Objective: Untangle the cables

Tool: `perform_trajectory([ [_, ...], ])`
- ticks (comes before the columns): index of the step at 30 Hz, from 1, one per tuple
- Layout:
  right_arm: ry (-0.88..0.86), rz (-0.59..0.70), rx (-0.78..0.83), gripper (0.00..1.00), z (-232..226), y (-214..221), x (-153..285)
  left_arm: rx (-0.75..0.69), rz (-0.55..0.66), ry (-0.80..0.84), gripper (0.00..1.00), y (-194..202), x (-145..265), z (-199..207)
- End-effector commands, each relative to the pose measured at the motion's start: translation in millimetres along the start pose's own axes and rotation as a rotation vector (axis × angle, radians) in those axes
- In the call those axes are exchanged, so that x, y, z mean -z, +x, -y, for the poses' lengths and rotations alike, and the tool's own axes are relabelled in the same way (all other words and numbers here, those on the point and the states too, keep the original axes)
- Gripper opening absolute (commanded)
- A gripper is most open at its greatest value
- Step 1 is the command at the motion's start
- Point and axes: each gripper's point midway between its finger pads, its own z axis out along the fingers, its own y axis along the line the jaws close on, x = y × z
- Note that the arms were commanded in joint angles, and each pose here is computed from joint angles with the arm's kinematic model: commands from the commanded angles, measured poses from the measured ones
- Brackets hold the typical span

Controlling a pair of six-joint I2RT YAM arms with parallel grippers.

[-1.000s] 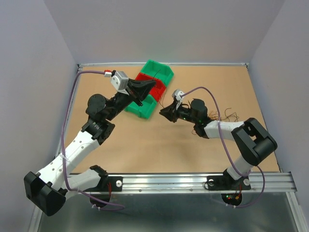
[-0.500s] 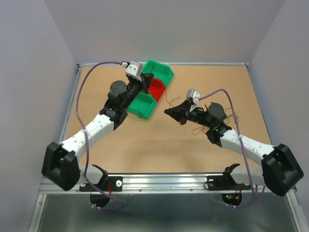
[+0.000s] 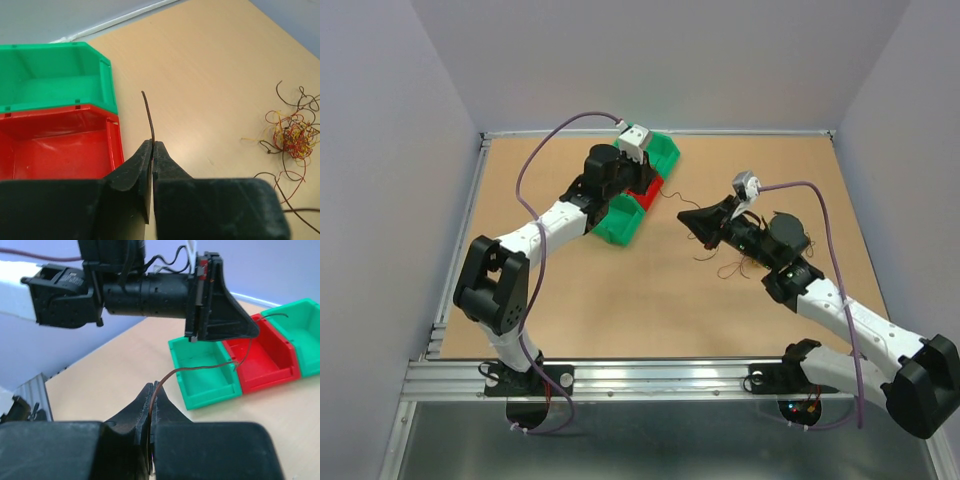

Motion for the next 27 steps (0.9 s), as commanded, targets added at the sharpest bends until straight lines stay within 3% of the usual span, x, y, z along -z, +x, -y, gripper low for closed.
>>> perform_trajectory([
  [1,0.088,0.119,0.014,0.01,3.0,-62.5,-9.0,-0.033,0.013,0.069,0.23,-25.5,-2.3,3.5],
  [2,0.101,0.105,0.010,0.01,5.0,-63.9,-10.6,-0.026,0.010,0.084,0.40,-24.2,-2.0,2.7],
  [5,0.113,0.088,0.013,0.01,4.6,-77.0,-17.8,0.002,0.034,0.076,0.65,-29.9,4.0,-10.4],
  [6,0.118,0.103,0.020,0.01,3.2,-90.0,-20.3,0.017,0.048,0.076,0.78,-31.7,6.9,-14.1],
  [9,0.164,0.103,0.016,0.00,8.7,-103.0,-23.4,0.016,0.116,0.107,0.93,-53.0,26.1,-21.1],
  [12,0.186,0.092,0.010,0.01,11.4,-111.2,-28.4,-0.054,0.176,0.255,0.99,-63.0,47.2,-4.0],
  [20,0.119,0.008,-0.037,0.00,3.1,-94.4,-40.8,-0.366,0.391,0.617,0.99,-60.7,114.9,65.8],
  [25,0.115,-0.026,-0.074,0.00,4.9,-78.6,-42.8,-0.512,0.513,0.723,0.99,-42.9,144.8,93.0],
  [27,0.111,-0.038,-0.084,0.00,5.1,-73.6,-43.4,-0.612,0.624,0.719,0.99,-45.7,155.8,101.8],
])
